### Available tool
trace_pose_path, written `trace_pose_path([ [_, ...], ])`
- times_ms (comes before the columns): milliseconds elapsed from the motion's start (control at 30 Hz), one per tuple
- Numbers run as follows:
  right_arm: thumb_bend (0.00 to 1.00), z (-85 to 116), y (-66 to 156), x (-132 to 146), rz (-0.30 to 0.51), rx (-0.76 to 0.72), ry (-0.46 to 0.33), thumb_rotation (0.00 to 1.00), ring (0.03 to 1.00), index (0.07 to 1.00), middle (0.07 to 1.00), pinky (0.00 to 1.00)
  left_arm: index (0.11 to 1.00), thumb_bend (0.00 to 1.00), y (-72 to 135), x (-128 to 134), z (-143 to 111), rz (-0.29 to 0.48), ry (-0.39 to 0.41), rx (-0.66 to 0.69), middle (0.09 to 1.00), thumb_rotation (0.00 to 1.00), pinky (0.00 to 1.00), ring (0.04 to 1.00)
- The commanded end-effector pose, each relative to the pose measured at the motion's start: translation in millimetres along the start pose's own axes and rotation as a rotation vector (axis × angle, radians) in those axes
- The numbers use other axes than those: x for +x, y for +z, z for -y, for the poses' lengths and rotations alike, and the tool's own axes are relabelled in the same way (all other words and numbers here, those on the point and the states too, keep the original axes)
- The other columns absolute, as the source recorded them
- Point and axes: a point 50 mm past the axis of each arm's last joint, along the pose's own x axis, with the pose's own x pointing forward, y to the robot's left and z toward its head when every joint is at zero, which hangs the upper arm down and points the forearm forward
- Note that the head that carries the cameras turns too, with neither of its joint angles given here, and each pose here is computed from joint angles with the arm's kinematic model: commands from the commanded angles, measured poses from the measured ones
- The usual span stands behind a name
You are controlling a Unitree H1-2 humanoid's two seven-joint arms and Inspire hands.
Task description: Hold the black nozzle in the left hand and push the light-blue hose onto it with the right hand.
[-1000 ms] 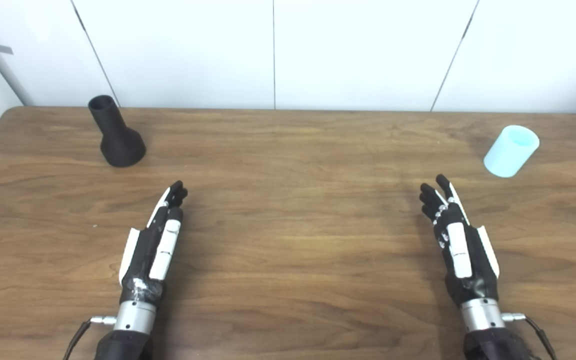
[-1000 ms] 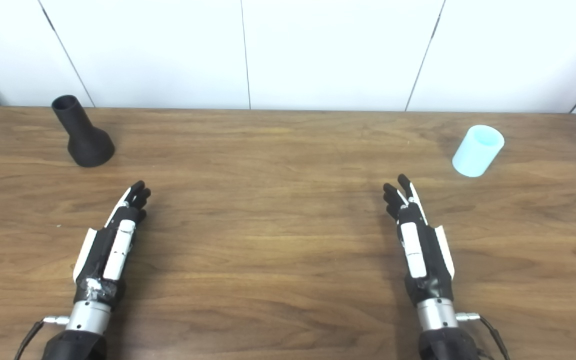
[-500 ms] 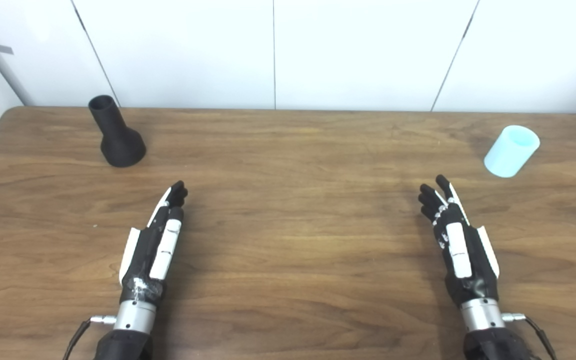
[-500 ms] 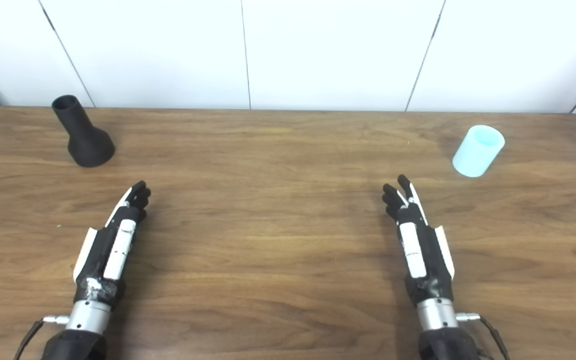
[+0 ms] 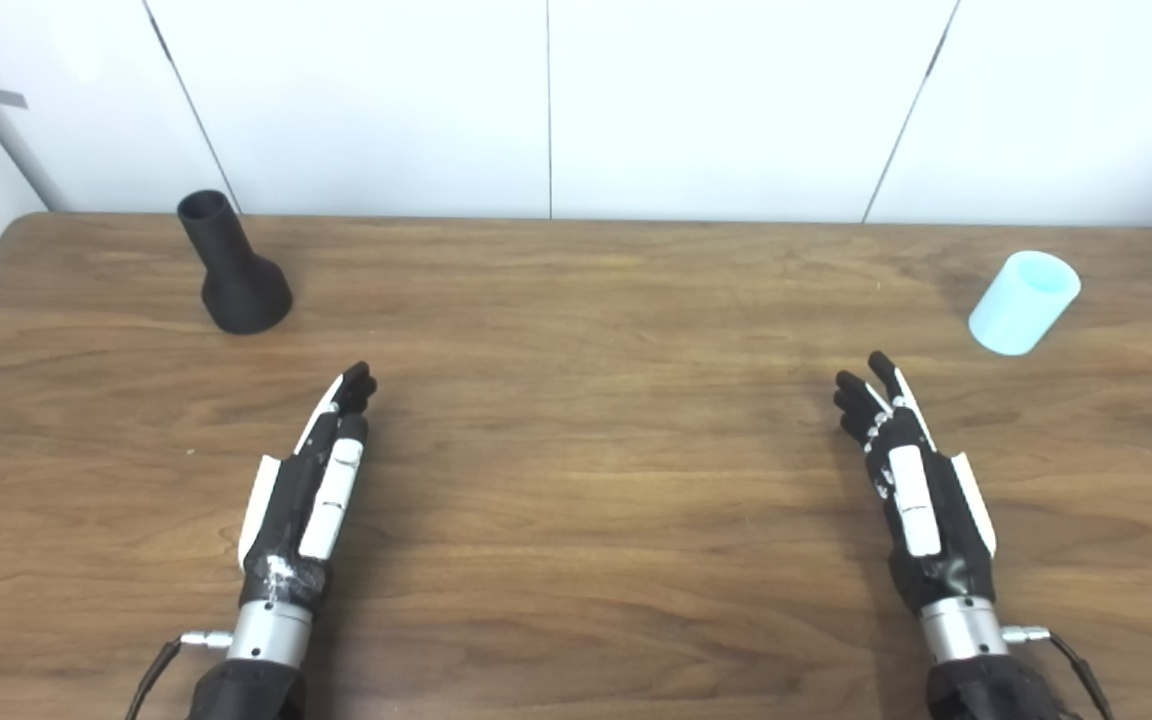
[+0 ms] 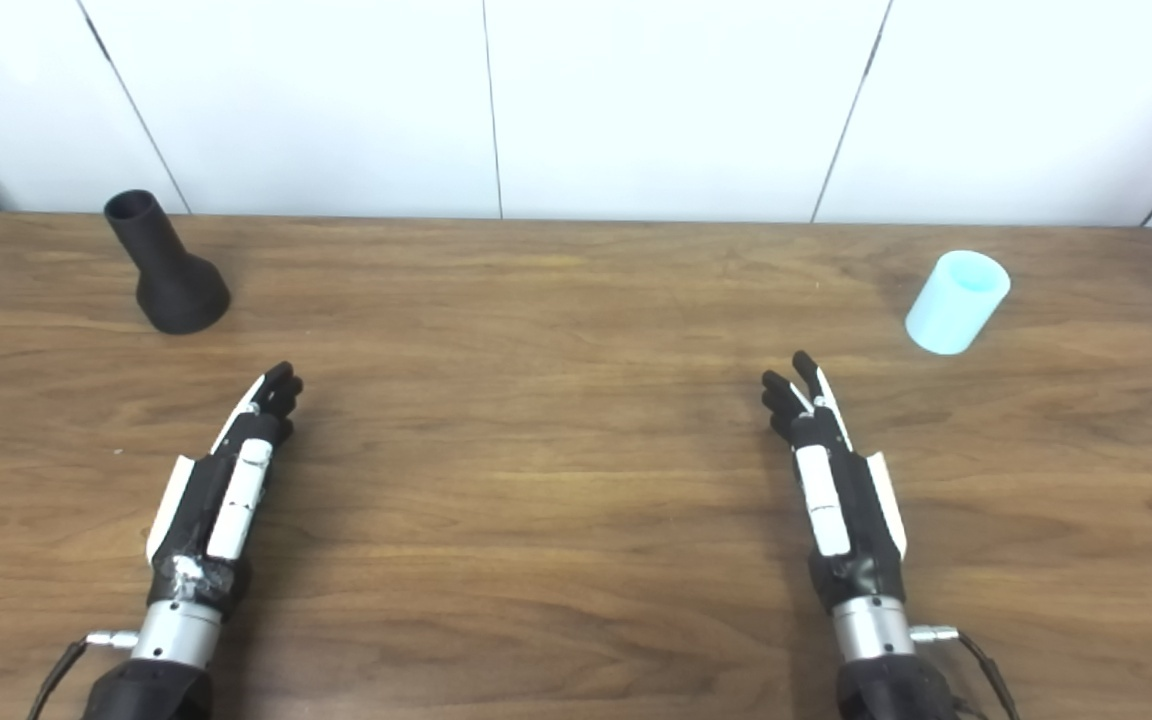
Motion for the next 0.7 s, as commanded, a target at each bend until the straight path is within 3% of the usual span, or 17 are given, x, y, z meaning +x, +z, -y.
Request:
trace_pose_path([
  [0,0.54,-1,-10,-9,-0.034,0.009,-0.006,0.95,0.905,0.964,0.893,0.92,0.940,0.44,-5,-5,1,-0.042,-0.006,0.016,0.943,0.86,1.00,0.971],
  [500,0.51,11,-22,-11,-0.030,0.008,0.016,0.97,0.920,0.981,0.916,0.94,0.936,0.47,-15,-4,12,-0.069,-0.026,0.004,0.951,0.84,1.00,0.998],
  [667,0.50,18,-28,-11,-0.036,0.005,0.031,1.00,0.943,0.994,0.930,0.97,0.939,0.45,-19,-5,18,-0.067,-0.049,0.038,0.965,0.89,1.00,1.000],
])
